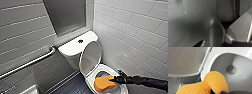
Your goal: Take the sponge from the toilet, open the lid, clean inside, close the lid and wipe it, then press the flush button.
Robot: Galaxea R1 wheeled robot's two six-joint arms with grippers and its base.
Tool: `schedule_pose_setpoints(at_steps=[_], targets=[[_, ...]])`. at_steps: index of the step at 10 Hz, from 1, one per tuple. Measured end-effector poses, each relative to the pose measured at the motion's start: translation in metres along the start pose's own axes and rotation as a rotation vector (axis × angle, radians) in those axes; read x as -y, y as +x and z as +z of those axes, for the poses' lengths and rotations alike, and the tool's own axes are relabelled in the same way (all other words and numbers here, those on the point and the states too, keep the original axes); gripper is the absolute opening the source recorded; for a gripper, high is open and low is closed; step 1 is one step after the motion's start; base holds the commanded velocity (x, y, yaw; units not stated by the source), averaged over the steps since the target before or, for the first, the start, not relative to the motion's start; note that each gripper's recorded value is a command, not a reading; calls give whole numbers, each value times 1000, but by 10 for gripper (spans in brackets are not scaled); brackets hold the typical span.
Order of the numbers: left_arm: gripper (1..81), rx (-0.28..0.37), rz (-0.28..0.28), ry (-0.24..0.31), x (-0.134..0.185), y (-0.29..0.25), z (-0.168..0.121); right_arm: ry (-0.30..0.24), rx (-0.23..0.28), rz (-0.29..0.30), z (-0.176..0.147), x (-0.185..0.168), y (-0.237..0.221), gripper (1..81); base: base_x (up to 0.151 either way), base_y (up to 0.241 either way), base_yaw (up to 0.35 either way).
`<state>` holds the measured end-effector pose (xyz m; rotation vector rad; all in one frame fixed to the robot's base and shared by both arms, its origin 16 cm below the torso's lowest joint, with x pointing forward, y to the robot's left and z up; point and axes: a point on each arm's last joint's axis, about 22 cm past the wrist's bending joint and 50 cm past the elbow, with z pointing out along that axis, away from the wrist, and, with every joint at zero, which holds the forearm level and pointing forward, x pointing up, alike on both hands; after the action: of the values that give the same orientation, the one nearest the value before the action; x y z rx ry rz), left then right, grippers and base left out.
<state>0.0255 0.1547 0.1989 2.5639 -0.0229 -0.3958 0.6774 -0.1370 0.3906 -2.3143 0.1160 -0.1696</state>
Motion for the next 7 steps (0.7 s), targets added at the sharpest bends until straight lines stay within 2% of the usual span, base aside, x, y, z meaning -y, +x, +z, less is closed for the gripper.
schedule_pose_setpoints(at_steps=[3, 7], targets=[[811, 1, -1, 0, 0, -1, 0, 5, -4, 72, 54, 30, 23, 10, 0, 0, 0], [811, 1, -1, 1, 1, -1, 0, -80, -70, 177, 103, 16, 56, 10, 0, 0, 0]])
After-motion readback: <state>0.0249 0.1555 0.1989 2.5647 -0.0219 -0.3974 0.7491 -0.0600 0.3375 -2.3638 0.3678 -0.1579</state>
